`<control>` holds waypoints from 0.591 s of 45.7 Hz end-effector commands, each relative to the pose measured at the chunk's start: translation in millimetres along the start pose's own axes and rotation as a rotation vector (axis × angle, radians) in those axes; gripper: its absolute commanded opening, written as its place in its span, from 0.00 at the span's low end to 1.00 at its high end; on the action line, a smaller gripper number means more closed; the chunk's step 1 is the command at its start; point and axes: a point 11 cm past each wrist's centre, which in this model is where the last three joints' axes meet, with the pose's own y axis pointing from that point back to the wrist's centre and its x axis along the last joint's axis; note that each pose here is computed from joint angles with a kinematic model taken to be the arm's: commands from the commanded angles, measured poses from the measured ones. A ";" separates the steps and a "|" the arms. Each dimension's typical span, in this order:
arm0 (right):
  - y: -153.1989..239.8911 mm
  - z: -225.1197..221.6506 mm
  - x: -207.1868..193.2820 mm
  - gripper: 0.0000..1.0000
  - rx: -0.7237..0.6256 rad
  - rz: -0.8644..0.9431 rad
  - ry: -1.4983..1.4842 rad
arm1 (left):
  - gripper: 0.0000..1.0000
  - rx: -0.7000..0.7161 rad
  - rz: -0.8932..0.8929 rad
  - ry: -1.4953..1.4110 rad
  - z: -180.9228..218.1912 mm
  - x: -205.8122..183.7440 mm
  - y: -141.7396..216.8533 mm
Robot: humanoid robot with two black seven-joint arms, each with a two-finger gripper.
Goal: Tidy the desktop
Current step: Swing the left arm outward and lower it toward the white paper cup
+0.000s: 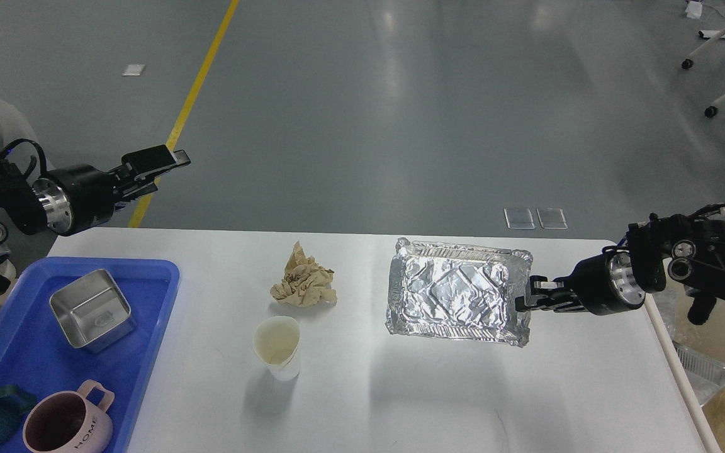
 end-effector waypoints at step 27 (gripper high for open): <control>-6.5 3.1 -13.5 0.00 -0.052 -0.104 0.056 | 0.94 0.066 -0.190 -0.450 28.3 13.0 91.2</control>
